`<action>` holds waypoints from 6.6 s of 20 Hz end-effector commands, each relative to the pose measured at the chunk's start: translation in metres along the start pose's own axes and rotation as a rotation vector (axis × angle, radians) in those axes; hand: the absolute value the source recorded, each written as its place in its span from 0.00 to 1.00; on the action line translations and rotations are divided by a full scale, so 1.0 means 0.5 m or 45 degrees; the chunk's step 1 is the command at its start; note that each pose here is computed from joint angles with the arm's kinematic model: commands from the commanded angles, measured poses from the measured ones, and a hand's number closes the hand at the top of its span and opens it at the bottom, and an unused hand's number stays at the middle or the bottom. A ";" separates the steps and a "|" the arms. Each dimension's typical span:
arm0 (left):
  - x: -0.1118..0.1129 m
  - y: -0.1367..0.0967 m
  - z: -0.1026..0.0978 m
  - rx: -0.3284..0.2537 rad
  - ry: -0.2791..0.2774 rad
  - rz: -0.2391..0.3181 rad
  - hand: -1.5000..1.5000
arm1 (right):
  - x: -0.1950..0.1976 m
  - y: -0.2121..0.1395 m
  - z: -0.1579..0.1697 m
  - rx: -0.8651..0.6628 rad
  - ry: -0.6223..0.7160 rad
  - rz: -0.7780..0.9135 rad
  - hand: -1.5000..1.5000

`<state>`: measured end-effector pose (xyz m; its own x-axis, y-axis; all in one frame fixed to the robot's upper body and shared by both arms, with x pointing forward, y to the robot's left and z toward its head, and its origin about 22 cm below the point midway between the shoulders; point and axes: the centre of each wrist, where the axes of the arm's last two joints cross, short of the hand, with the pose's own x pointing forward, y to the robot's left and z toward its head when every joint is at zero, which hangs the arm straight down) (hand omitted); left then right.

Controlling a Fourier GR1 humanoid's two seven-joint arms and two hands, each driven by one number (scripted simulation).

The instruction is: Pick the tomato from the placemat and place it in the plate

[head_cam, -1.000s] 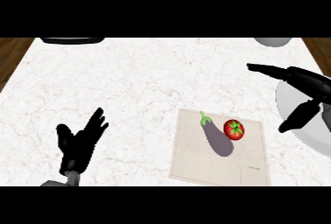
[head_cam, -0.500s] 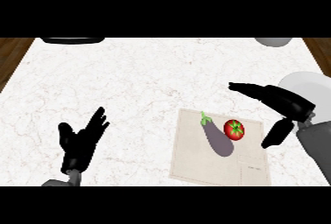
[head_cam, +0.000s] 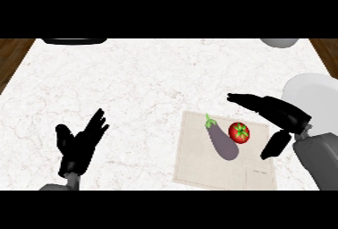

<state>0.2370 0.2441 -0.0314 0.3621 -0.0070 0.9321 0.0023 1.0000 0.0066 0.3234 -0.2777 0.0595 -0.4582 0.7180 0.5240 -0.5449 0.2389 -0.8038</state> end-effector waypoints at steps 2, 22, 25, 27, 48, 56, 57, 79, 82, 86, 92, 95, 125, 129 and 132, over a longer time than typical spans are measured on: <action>-0.016 -0.015 0.003 -0.005 0.017 0.005 0.50 | 0.017 0.050 -0.027 -0.015 0.065 0.113 0.00; -0.016 -0.015 -0.011 0.001 0.023 0.006 0.50 | -0.026 0.128 -0.096 0.137 0.030 0.307 1.00; 0.012 0.019 0.018 -0.004 0.015 -0.013 0.50 | -0.017 0.124 -0.109 0.067 0.032 0.321 1.00; 0.006 -0.006 -0.015 0.008 0.026 -0.013 0.50 | -0.021 0.099 -0.071 0.075 0.034 0.323 1.00; -0.025 0.048 0.042 0.117 0.040 0.036 0.50 | 0.069 0.263 0.419 -0.860 -0.062 -0.018 1.00; -0.007 0.002 0.001 0.032 0.014 0.007 0.50 | 0.034 0.230 0.527 -1.163 0.082 -0.350 1.00; -0.012 0.008 -0.005 0.030 0.001 0.020 0.50 | -0.002 0.212 0.555 -1.213 0.103 -0.365 1.00; -0.005 -0.022 -0.001 -0.061 -0.011 -0.026 0.50 | -0.315 -0.052 0.353 -1.526 0.268 -0.329 1.00; -0.006 -0.047 -0.023 -0.058 0.010 -0.019 0.50 | -0.331 -0.033 0.352 -1.539 0.251 -0.299 1.00; 0.018 -0.050 -0.029 -0.081 -0.023 -0.002 0.50 | -0.330 -0.037 0.346 -1.209 0.587 -0.198 0.00; 0.022 -0.033 -0.023 -0.077 0.000 -0.020 0.50 | -0.338 -0.020 0.313 -1.028 0.501 -0.344 0.00; 0.010 -0.024 -0.018 -0.081 -0.014 -0.023 0.50 | -0.341 -0.007 0.312 -1.068 0.371 -0.459 0.00; -0.011 -0.007 -0.005 -0.024 0.000 0.018 0.50 | -0.333 -0.028 0.602 -0.981 0.109 -0.865 0.00; -0.022 0.002 0.009 0.006 -0.005 0.009 0.50 | -0.331 0.017 0.631 -0.958 0.153 -0.833 0.00; 0.000 -0.008 -0.005 -0.012 -0.003 0.028 0.50 | -0.327 0.008 0.639 -0.946 0.178 -0.798 0.00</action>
<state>0.2378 0.2425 -0.0327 0.3441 0.0038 0.9389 0.0059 1.0000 -0.0062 0.1919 -0.5962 0.0650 0.0186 0.5079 0.8612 0.0635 0.8590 -0.5080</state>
